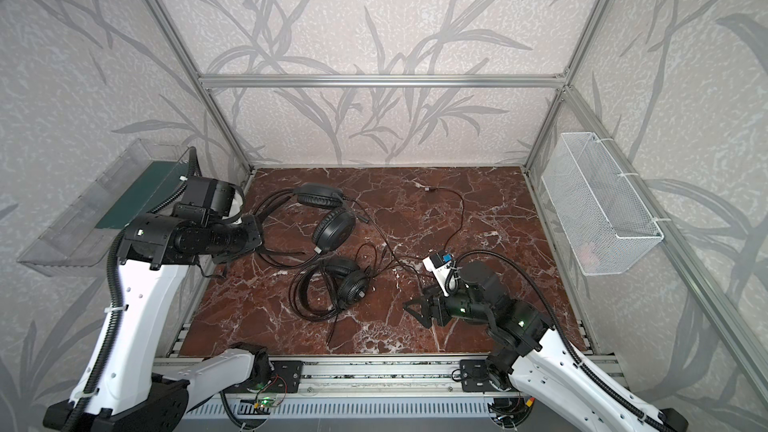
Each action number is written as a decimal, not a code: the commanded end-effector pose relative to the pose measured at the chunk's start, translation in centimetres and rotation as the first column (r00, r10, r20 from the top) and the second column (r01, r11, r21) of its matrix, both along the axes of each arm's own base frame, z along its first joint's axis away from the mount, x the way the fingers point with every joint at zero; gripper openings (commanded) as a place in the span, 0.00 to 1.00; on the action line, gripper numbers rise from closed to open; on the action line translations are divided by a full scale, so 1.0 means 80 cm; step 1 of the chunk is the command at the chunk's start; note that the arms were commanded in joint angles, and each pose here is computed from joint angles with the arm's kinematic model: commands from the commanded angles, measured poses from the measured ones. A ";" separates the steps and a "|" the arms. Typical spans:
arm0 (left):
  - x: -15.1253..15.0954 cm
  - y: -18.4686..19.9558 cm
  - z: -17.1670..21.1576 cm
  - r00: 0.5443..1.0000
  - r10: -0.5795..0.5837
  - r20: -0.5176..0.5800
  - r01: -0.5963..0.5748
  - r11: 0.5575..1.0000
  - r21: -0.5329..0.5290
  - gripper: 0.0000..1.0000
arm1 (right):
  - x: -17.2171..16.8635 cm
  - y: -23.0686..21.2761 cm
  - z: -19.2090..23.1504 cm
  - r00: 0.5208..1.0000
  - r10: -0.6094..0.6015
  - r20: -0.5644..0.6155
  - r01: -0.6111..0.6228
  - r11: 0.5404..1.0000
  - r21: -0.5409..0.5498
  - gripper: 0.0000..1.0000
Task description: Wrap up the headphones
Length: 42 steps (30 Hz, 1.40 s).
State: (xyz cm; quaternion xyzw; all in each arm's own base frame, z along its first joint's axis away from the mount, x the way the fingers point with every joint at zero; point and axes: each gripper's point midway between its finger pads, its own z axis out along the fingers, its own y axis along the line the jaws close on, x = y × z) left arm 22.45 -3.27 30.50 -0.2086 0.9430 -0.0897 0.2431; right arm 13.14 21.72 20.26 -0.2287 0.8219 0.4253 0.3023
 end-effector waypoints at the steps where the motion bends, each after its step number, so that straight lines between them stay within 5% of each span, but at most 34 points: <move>1: 0.007 0.006 -0.010 0.996 0.072 -0.054 -0.074 0.997 -0.023 0.00 | -0.010 0.001 0.002 0.999 0.047 0.004 -0.047 0.999 -0.002 0.86; 7: 0.012 0.020 -0.019 0.987 0.120 -0.103 -0.124 0.992 -0.034 0.00 | -0.042 0.015 0.027 0.980 0.199 0.008 -0.199 0.977 0.074 0.87; 10: 0.013 0.031 -0.021 0.983 0.149 -0.110 -0.150 0.989 0.000 0.00 | -0.060 0.025 0.048 0.959 0.282 0.015 -0.281 0.946 0.161 0.88; 15: 0.021 0.011 -0.026 0.991 0.099 -0.089 -0.107 0.990 -0.091 0.00 | -0.073 0.036 0.079 0.932 0.359 0.041 -0.358 0.903 0.236 0.89; 19: 0.019 0.025 -0.024 0.989 0.134 -0.063 -0.137 0.990 -0.040 0.00 | -0.086 0.045 0.099 0.897 0.439 0.054 -0.433 0.848 0.307 0.91; 22: 0.017 0.012 -0.023 0.994 0.097 -0.051 -0.102 0.991 -0.088 0.00 | -0.055 0.044 0.069 0.948 0.317 -0.007 -0.310 0.931 0.193 0.91; 30: 0.013 0.030 -0.024 0.989 0.142 -0.044 -0.143 0.990 -0.018 0.00 | -0.069 0.067 0.085 0.885 0.426 -0.187 -0.352 0.875 0.332 0.91; 35: 0.016 0.030 -0.021 0.992 0.127 -0.030 -0.127 0.992 -0.015 0.00 | -0.046 0.058 0.069 0.897 0.313 -0.313 -0.255 0.943 0.213 0.90; 42: 0.012 0.058 -0.037 0.984 0.175 -0.024 -0.171 0.979 0.112 0.00 | -0.078 0.058 0.125 0.805 0.481 -0.348 -0.337 0.853 0.399 0.91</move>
